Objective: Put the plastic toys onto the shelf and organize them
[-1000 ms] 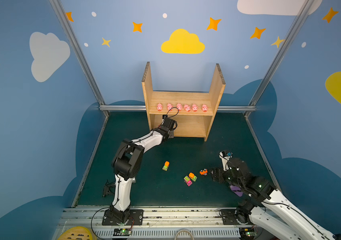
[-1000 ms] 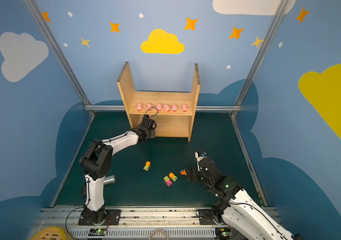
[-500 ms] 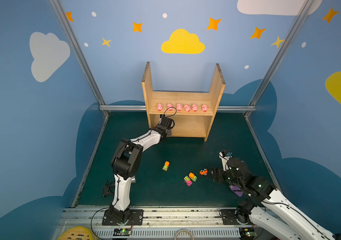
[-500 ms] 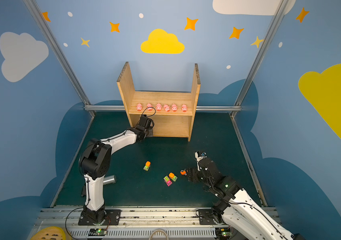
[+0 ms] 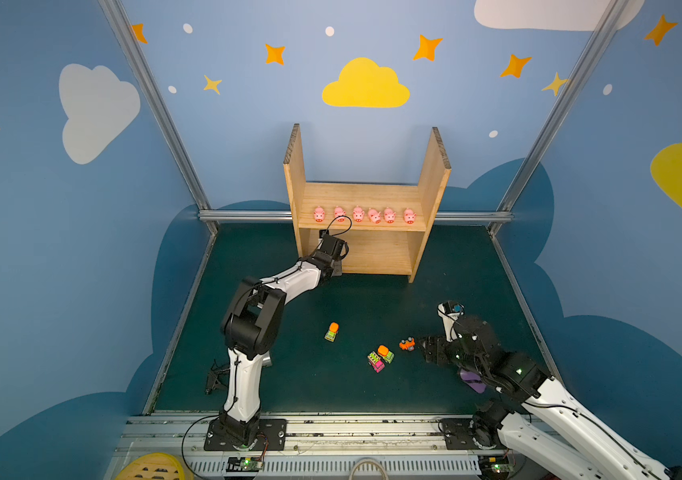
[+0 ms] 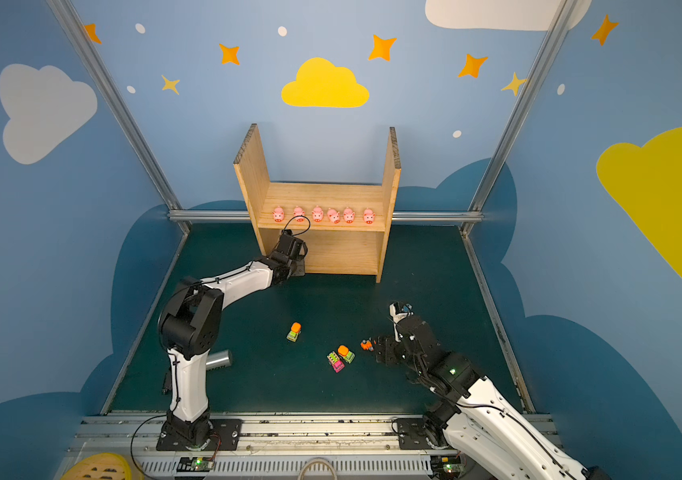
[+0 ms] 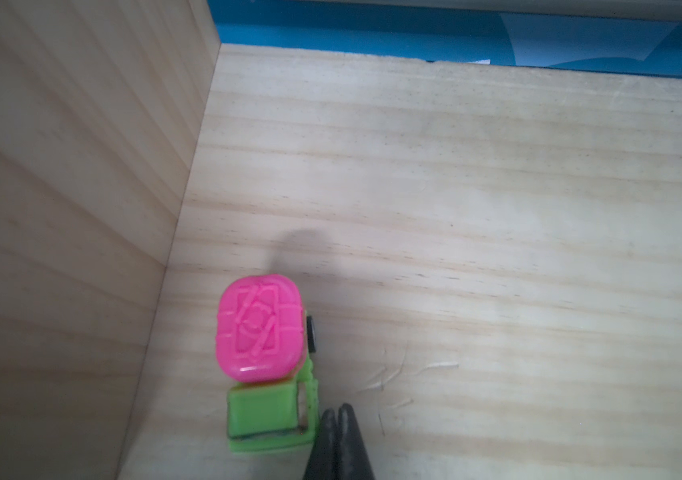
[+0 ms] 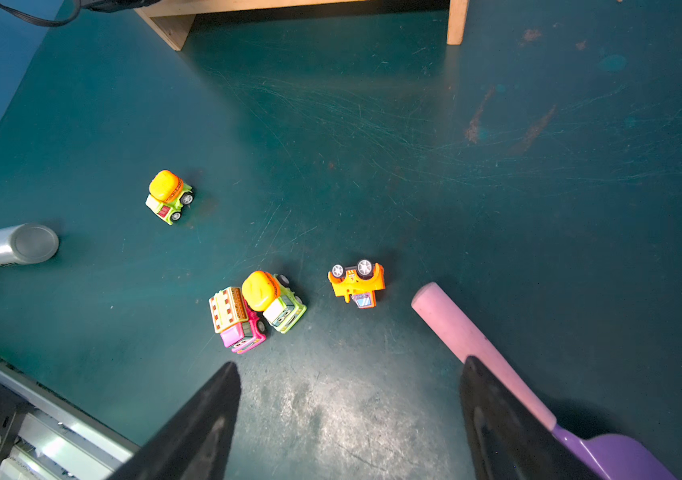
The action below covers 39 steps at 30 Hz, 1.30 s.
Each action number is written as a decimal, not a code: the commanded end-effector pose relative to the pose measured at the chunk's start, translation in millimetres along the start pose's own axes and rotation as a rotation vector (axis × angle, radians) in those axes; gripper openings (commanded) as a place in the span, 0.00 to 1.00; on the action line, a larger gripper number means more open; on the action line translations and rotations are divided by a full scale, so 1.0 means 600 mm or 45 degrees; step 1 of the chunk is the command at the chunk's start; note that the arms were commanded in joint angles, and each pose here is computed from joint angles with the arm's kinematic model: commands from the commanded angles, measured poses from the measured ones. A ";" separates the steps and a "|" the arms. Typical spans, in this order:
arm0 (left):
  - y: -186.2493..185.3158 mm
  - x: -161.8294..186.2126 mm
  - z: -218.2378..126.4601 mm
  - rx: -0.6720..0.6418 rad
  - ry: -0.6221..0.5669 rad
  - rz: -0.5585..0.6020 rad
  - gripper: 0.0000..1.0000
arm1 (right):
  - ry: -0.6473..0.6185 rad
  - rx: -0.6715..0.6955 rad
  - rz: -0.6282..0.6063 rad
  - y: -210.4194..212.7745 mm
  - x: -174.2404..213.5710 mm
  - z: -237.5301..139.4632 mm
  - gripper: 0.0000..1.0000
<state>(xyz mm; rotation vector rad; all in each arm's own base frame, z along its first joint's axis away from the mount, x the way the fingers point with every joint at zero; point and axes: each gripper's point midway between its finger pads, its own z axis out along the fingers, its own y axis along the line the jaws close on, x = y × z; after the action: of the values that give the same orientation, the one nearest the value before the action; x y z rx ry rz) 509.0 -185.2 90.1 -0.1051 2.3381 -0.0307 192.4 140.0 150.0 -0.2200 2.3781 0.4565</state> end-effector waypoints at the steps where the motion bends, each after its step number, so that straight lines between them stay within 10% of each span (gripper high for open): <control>1: 0.014 -0.007 -0.014 -0.029 -0.010 0.002 0.05 | -0.006 0.008 0.009 -0.002 -0.003 -0.004 0.81; 31: -0.050 0.034 -0.127 0.091 0.030 0.031 0.09 | -0.050 -0.047 0.038 0.004 -0.008 -0.035 0.81; 39: -0.031 0.081 -0.226 0.109 0.022 0.026 0.26 | -0.095 -0.089 0.052 0.005 -0.005 -0.059 0.82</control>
<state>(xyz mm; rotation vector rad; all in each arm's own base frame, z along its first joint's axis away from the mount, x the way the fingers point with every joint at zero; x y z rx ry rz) 398.4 -221.2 135.8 -0.0004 2.3655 -0.1447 177.1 130.7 169.4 -0.1902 2.3074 0.5353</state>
